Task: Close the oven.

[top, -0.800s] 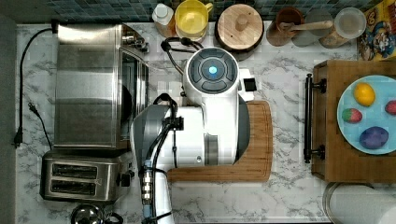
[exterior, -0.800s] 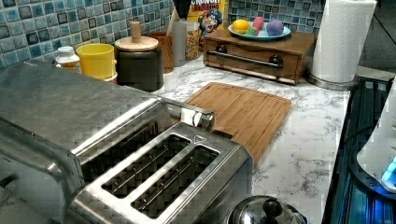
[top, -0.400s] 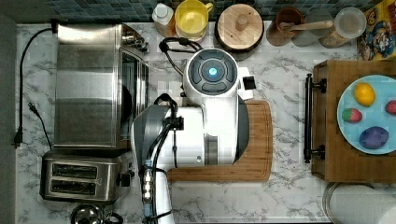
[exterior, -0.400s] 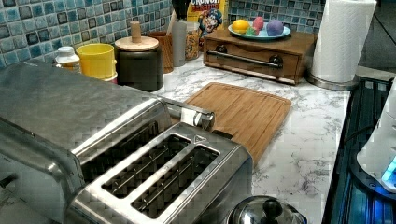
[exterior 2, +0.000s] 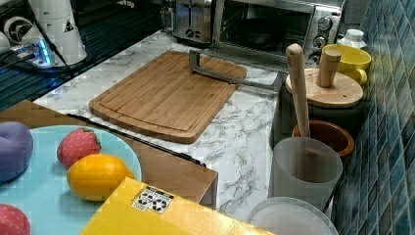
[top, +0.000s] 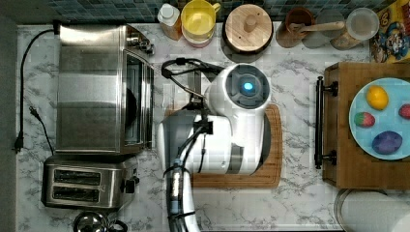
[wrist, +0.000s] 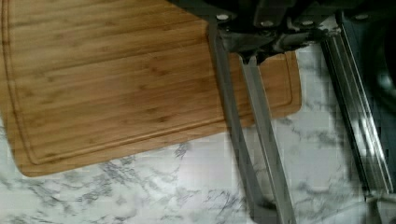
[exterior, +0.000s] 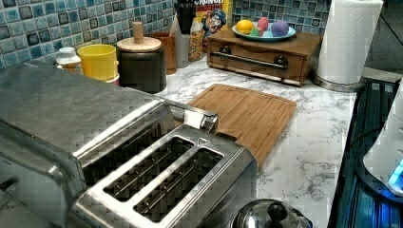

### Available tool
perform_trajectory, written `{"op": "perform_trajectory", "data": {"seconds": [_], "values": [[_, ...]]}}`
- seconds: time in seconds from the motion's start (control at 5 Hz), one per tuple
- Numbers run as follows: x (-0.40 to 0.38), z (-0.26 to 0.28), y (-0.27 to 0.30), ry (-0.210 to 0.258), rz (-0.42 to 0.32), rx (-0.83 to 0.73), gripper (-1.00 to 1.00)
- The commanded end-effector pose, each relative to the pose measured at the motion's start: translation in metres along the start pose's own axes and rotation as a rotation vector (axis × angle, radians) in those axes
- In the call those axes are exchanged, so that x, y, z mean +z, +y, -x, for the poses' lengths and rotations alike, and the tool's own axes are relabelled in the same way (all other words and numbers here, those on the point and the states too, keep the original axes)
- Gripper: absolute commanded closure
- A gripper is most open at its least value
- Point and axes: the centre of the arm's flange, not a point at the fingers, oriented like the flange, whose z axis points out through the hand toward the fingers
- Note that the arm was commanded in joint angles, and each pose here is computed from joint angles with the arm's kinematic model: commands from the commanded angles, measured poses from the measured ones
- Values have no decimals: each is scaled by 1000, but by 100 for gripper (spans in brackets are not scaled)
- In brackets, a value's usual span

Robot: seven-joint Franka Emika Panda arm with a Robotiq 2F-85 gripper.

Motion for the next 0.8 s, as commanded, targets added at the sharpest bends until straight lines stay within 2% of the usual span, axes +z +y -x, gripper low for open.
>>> {"op": "perform_trajectory", "data": {"seconds": [0.2,0.4,0.6,0.8], "values": [[47,-21,143,57,-401,-98,100],[79,-40,114,22,-465,-255,100],[108,-44,97,49,-499,-352,100],[115,-44,98,100,-564,-406,100]]}}
